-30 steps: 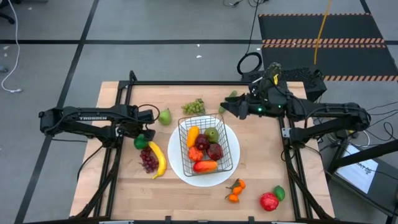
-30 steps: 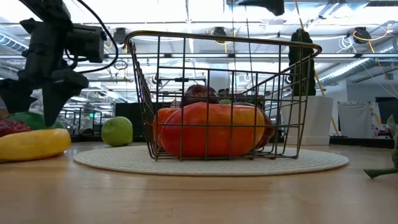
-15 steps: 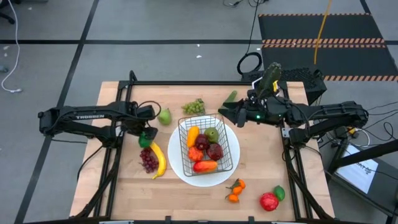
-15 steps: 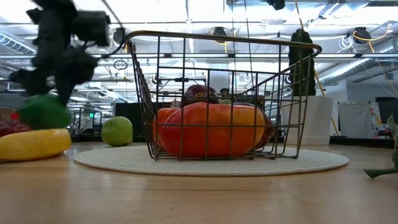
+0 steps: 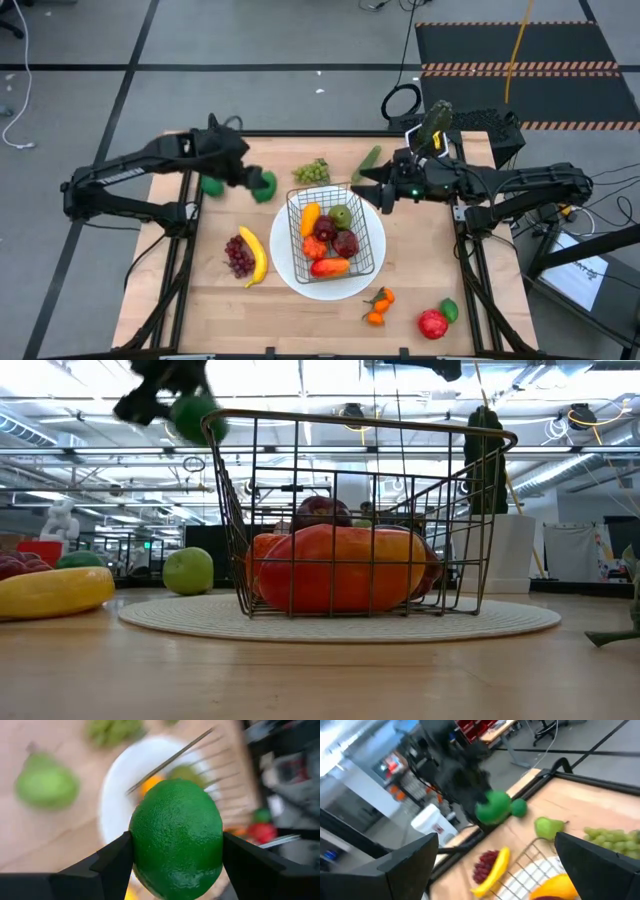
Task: Build produce basket
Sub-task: Put the bottom left green lime into the black wire basket
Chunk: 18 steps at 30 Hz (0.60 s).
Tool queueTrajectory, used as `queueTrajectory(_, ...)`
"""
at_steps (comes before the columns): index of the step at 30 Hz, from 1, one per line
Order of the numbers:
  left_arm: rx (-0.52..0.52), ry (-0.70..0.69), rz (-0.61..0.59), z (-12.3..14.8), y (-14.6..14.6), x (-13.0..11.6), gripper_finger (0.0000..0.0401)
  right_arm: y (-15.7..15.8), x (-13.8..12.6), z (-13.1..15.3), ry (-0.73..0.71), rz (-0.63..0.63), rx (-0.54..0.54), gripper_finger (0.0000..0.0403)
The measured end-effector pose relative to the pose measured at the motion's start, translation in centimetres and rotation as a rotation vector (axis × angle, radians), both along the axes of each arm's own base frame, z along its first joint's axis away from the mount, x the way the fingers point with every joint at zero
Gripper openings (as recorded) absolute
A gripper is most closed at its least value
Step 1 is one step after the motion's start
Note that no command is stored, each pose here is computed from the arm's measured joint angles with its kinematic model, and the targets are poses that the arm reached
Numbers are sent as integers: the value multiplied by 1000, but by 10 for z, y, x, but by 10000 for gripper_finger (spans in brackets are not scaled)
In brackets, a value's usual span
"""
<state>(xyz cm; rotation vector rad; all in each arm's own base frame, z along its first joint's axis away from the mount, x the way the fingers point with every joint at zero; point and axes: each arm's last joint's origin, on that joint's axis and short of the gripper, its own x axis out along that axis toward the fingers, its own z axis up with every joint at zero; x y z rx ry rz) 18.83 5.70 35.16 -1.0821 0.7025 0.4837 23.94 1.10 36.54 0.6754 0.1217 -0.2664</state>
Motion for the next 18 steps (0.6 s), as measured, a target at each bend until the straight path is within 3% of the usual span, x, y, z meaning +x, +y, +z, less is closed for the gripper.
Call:
queueTrajectory(4, 30, -194, 34, 34, 2, 4, 281, -3, -3, -1, 41, 30, -71, 393)
queueTrajectory(10, 57, -514, 68, 73, 4, 13, 279, -12, -13, 3, 51, 141, -84, 393)
queueTrajectory(18, 202, -885, 2, 109, 1, 21, 281, -20, -42, 12, 56, 250, -99, 393)
